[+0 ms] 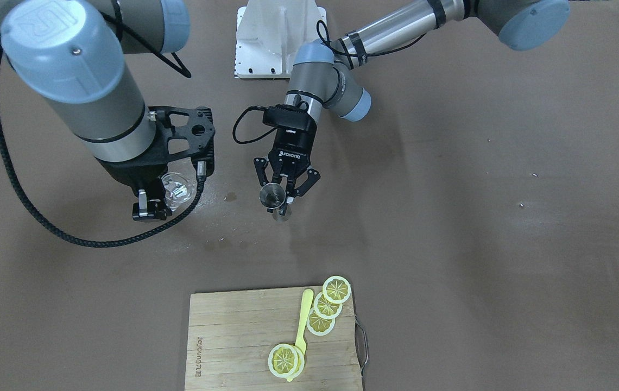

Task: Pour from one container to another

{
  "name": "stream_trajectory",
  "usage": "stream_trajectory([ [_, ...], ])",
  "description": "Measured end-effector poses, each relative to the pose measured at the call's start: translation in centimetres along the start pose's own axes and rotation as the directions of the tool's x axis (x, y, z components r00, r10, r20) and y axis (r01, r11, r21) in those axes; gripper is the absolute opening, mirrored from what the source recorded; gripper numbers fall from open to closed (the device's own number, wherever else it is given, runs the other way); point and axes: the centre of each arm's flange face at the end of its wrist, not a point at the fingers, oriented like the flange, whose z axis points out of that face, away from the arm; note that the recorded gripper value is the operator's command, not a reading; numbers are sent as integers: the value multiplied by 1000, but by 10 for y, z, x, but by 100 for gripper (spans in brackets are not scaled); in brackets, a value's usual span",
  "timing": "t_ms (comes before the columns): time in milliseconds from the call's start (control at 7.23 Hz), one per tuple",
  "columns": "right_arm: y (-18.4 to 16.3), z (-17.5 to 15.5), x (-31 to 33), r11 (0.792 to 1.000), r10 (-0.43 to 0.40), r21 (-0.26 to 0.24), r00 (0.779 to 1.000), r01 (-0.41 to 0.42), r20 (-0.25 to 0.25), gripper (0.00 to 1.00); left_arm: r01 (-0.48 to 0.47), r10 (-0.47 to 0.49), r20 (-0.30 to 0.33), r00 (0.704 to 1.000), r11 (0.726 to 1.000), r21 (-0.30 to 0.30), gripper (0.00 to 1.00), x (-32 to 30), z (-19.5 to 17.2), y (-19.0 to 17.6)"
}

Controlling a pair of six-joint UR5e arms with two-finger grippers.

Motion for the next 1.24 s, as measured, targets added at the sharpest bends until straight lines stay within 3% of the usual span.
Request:
stream_trajectory([
  [691,98,40,-37,977,-71,195,996,82,-61,0,-108,118,-56,991,982,157,0,-114,-37,14],
  [1244,181,95,-37,947,-96,303,993,111,-66,0,-192,202,-56,978,970,149,0,-216,-62,16],
])
